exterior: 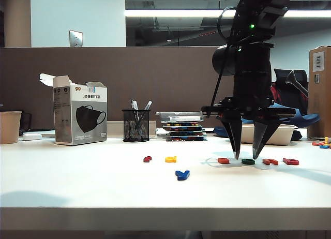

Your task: Select the appropriate letters from the row of letter magnets placed on the table to arrange into the word "yes".

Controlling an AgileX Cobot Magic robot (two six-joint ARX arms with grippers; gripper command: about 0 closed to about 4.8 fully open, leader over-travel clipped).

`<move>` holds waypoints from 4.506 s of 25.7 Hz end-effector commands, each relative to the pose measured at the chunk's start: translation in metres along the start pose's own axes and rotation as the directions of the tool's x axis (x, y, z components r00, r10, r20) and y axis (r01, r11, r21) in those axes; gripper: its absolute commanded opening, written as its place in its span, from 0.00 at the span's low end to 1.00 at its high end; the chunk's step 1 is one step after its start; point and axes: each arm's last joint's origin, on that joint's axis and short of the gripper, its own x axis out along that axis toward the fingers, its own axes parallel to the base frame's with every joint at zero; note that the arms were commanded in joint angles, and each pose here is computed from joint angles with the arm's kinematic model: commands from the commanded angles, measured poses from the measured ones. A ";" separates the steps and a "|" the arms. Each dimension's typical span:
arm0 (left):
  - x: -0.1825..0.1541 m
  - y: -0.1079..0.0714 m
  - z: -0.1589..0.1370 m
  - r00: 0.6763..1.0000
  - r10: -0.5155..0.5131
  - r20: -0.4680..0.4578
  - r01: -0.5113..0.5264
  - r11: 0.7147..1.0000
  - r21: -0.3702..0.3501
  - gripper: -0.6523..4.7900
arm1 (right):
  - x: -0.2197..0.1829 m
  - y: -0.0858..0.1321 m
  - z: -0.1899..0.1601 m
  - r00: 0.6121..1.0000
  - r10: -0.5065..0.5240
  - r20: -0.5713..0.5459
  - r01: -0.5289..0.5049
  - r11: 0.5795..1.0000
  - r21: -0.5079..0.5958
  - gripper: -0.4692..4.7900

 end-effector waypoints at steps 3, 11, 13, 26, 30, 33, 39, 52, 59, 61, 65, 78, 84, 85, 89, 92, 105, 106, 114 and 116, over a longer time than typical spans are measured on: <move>-0.002 -0.001 0.002 1.000 -0.014 0.014 0.014 1.000 -0.006 0.11 | 0.005 -0.002 0.001 1.000 -0.008 -0.009 0.008 1.000 0.008 0.43; -0.002 -0.001 0.002 1.000 -0.013 0.014 0.013 1.000 -0.006 0.11 | 0.006 -0.001 0.002 1.000 -0.007 -0.006 0.007 1.000 0.008 0.42; -0.002 -0.001 0.002 1.000 -0.013 0.015 0.013 1.000 -0.006 0.11 | 0.006 -0.001 0.002 1.000 -0.006 -0.006 0.007 1.000 0.009 0.42; -0.002 -0.001 0.002 1.000 -0.014 0.014 0.014 1.000 -0.006 0.11 | 0.006 -0.001 0.002 1.000 -0.007 -0.006 0.007 1.000 0.008 0.26; -0.002 -0.001 0.002 1.000 -0.013 0.014 0.013 1.000 -0.006 0.11 | 0.006 -0.001 0.002 1.000 -0.007 -0.006 0.007 1.000 0.009 0.25; -0.002 -0.001 0.002 1.000 -0.013 0.014 0.013 1.000 -0.006 0.11 | 0.006 -0.001 0.002 1.000 -0.007 -0.005 0.007 1.000 0.008 0.24; -0.002 -0.001 0.002 1.000 -0.014 0.014 0.014 1.000 -0.006 0.11 | 0.006 -0.001 0.002 1.000 -0.007 -0.007 0.007 1.000 0.008 0.19; -0.002 -0.001 0.002 1.000 -0.014 0.014 0.014 1.000 -0.006 0.11 | 0.005 -0.002 0.000 1.000 -0.009 -0.030 0.009 1.000 0.008 0.19; -0.002 -0.001 0.002 1.000 -0.014 0.014 0.014 1.000 -0.006 0.11 | -0.015 -0.001 0.001 0.999 0.017 0.050 -0.018 1.000 0.022 0.19; -0.002 -0.001 0.002 1.000 -0.014 0.014 0.014 1.000 -0.006 0.11 | -0.030 -0.001 0.001 0.995 0.030 0.099 -0.034 0.999 0.036 0.19; -0.002 -0.001 0.002 1.000 -0.014 0.014 0.014 1.000 -0.006 0.11 | -0.046 -0.002 -0.003 0.992 0.038 0.120 -0.044 0.998 0.047 0.19; -0.002 -0.001 0.002 1.000 -0.017 0.017 0.017 1.000 -0.007 0.11 | -0.079 0.027 -0.038 0.998 0.043 0.053 -0.048 0.993 0.111 0.19; -0.002 -0.001 0.002 1.000 -0.017 0.017 0.017 1.000 -0.007 0.11 | -0.078 0.054 -0.056 0.999 -0.008 0.033 0.005 0.996 0.091 0.19; -0.002 -0.001 0.002 1.000 -0.017 0.016 0.017 1.000 -0.007 0.11 | -0.077 0.058 -0.059 1.000 -0.006 0.030 0.004 0.996 0.085 0.19; -0.002 -0.001 0.002 1.000 -0.020 0.013 0.020 1.000 -0.007 0.11 | -0.059 0.071 -0.081 0.999 0.033 0.010 -0.033 0.996 0.088 0.19; -0.002 -0.002 0.001 0.999 -0.033 0.001 0.033 0.999 -0.007 0.11 | -0.046 0.074 -0.092 0.998 0.068 0.018 -0.069 0.993 0.091 0.19; -0.002 -0.002 0.000 0.997 -0.069 -0.033 0.069 0.998 -0.007 0.11 | -0.019 0.077 -0.092 0.995 0.085 0.056 -0.091 0.989 0.120 0.19; -0.002 -0.002 0.000 0.997 -0.069 -0.033 0.069 0.998 -0.007 0.11 | -0.016 0.077 -0.093 0.996 0.080 0.048 -0.085 0.989 0.121 0.19; -0.002 -0.002 0.000 0.997 -0.068 -0.033 0.068 0.998 -0.006 0.11 | 0.000 0.080 -0.089 0.996 0.080 0.048 -0.085 0.989 0.120 0.19; -0.002 -0.002 0.000 0.997 -0.068 -0.032 0.068 0.998 -0.006 0.11 | 0.000 0.080 -0.089 0.996 0.074 0.055 -0.081 0.989 0.121 0.19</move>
